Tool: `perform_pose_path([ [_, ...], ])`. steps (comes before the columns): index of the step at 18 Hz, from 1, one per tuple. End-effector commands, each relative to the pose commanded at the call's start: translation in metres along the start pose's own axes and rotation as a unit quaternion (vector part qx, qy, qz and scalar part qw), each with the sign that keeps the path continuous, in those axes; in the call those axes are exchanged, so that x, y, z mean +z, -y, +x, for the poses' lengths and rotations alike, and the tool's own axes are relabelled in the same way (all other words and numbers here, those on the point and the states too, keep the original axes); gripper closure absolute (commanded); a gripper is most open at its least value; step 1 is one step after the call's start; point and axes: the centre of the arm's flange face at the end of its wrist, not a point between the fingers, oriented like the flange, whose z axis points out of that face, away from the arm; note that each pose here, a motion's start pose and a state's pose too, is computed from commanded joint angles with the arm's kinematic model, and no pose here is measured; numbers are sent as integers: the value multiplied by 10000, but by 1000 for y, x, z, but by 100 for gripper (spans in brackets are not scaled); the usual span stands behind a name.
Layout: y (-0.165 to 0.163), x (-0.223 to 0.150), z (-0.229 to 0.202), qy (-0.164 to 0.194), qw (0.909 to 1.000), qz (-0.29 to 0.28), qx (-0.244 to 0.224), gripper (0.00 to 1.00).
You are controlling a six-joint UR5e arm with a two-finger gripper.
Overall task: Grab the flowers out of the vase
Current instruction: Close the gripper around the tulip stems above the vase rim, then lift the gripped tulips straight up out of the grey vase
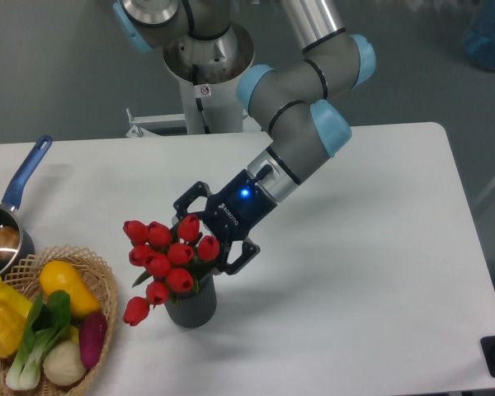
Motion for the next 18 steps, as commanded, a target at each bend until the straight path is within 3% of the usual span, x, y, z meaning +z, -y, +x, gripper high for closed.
perform_pose_path([
  [7,8,-19,-4,174,9998,21,-55,93],
  [13,25,-28,1,253,9995,56,-197,96],
  [18,64,-44,20,378,9989,137,-222,96],
])
